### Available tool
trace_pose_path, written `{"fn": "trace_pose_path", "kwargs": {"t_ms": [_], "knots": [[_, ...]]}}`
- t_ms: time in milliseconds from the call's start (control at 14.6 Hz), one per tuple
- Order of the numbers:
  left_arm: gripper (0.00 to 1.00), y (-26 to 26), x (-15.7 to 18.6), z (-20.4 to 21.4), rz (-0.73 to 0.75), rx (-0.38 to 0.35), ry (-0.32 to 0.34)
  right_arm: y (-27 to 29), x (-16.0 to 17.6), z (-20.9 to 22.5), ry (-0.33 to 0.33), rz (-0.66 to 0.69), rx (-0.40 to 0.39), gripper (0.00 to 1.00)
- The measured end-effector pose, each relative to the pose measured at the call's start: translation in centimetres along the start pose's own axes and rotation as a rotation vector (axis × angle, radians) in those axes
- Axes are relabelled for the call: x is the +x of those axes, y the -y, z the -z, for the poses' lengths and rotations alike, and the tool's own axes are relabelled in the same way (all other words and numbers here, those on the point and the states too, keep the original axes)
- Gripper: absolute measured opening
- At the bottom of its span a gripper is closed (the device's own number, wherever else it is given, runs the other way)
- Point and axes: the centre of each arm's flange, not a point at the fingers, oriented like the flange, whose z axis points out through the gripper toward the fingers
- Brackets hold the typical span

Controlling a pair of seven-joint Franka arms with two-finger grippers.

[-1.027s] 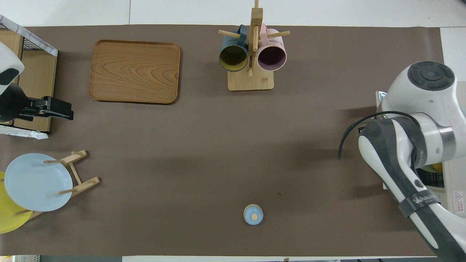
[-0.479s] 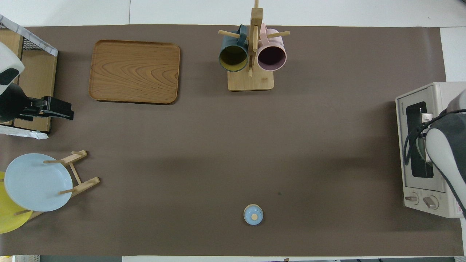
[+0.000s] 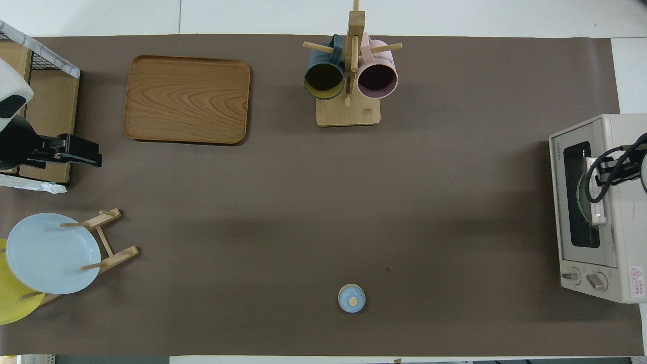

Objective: Put corn in oven

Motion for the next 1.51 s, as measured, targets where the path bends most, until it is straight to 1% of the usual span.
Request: {"fn": "trace_pose_path", "kwargs": {"t_ms": [68,137,274,411,479,548,616,753,1506], "knots": [[1.00,0.0,0.0,0.0,0.000,0.000,0.000,1.2,-0.4,1.6,-0.015,0.018,-0.001,0.28],[1.00,0.0,0.0,0.0,0.000,0.000,0.000,2.2,-0.9,2.8,-0.021,0.034,0.000,0.29],[1.00,0.0,0.0,0.0,0.000,0.000,0.000,3.7,-1.8,3.9,-0.017,0.057,0.005,0.32],[1.00,0.0,0.0,0.0,0.000,0.000,0.000,4.3,-2.1,4.2,-0.008,0.065,0.014,0.49],[1.00,0.0,0.0,0.0,0.000,0.000,0.000,4.4,-2.1,4.2,-0.009,0.066,0.030,0.59],[1.00,0.0,0.0,0.0,0.000,0.000,0.000,4.6,-2.1,4.2,-0.010,0.068,0.041,0.71],[1.00,0.0,0.0,0.0,0.000,0.000,0.000,4.7,-2.0,4.2,-0.010,0.069,0.045,0.81],[1.00,0.0,0.0,0.0,0.000,0.000,0.000,4.9,-1.9,4.2,-0.010,0.073,0.045,0.99],[1.00,0.0,0.0,0.0,0.000,0.000,0.000,7.0,-1.5,4.9,-0.017,0.108,0.043,1.00]]}}
